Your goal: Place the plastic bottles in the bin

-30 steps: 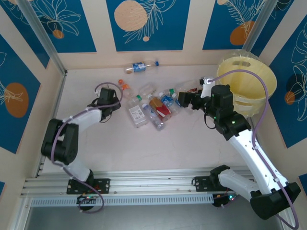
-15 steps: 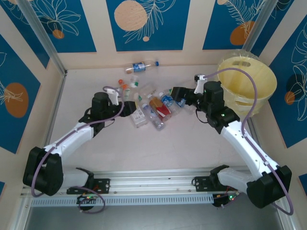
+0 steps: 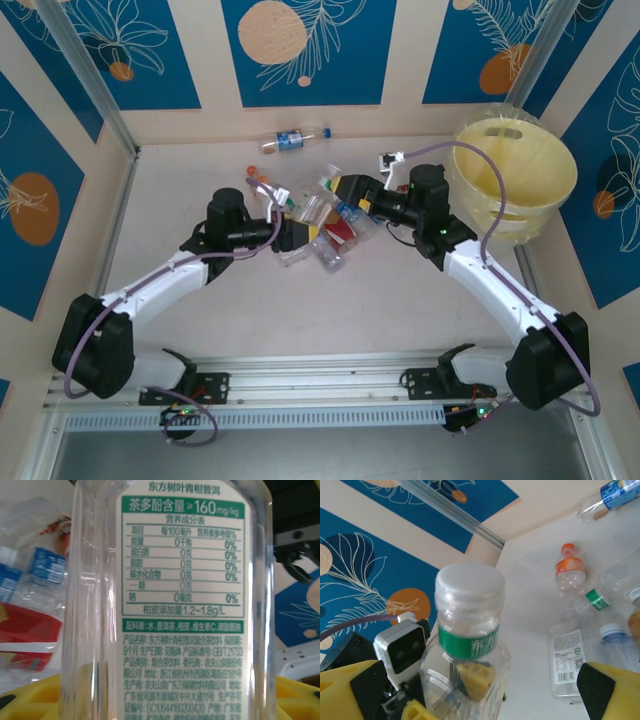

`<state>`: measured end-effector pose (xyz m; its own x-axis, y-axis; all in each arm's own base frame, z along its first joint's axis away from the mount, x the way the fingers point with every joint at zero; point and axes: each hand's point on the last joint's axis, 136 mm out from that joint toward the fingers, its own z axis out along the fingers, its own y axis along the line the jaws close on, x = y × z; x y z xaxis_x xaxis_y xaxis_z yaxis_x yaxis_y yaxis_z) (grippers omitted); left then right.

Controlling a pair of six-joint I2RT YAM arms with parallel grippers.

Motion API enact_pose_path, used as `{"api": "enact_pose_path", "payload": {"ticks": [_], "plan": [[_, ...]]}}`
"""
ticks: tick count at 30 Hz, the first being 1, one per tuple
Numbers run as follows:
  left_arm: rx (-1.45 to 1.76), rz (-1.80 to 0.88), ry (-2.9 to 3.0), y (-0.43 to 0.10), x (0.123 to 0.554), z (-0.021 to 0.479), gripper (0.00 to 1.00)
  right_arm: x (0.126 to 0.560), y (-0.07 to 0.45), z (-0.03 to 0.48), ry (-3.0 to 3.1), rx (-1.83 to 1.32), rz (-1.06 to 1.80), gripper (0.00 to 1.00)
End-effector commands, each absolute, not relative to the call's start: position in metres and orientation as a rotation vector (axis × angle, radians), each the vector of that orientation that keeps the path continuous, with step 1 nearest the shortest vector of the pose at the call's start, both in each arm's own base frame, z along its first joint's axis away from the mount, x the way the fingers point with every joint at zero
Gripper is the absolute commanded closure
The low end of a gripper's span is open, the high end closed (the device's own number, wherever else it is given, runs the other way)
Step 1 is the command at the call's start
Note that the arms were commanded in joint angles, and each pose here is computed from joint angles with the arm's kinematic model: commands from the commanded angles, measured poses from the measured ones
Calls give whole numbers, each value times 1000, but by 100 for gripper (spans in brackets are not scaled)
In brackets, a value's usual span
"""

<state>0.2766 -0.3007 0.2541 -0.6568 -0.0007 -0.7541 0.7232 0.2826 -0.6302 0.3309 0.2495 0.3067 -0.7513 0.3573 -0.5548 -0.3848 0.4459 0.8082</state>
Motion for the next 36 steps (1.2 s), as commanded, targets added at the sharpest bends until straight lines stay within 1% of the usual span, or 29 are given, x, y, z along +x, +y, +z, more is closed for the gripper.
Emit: {"api": "enact_pose_path", "payload": {"ticks": [1,5,8,15,17,18,19,21,22,23,24,25,26,31,36], "plan": [[774,-1523,1791,-315,263,280,100,328,269,333,1932,-120,1436,8],[803,-1537,1787,-318,260,279,100,331,271,335,1891,-116,1425,14],[826,-1558,1788,-321,258,278,100,334,269,334,1892,-98,1406,26],[843,-1586,1805,-327,258,273,100,335,266,333,1897,-88,1371,49],[841,-1578,1808,-326,259,271,100,335,262,332,1896,-73,1346,61],[840,-1573,1814,-327,259,270,96,335,260,332,1894,-71,1339,66],[837,-1571,1818,-326,259,268,85,334,259,332,1897,-75,1332,72],[837,-1572,1819,-326,260,268,76,330,260,333,1900,-102,1337,81],[841,-1578,1816,-327,259,268,64,329,260,334,1902,-116,1338,86],[849,-1587,1806,-327,257,270,49,328,259,334,1906,-124,1330,92],[850,-1589,1798,-326,256,271,31,327,258,334,1907,-128,1323,96],[842,-1584,1797,-326,257,271,2,327,257,334,1913,-128,1311,100],[834,-1574,1793,-325,257,272,0,327,255,334,1913,-120,1300,100],[802,-1497,1792,-319,262,268,0,330,243,331,1921,-67,1246,100],[538,-1204,1950,-297,304,236,0,334,217,326,1955,17,1126,100]]}}
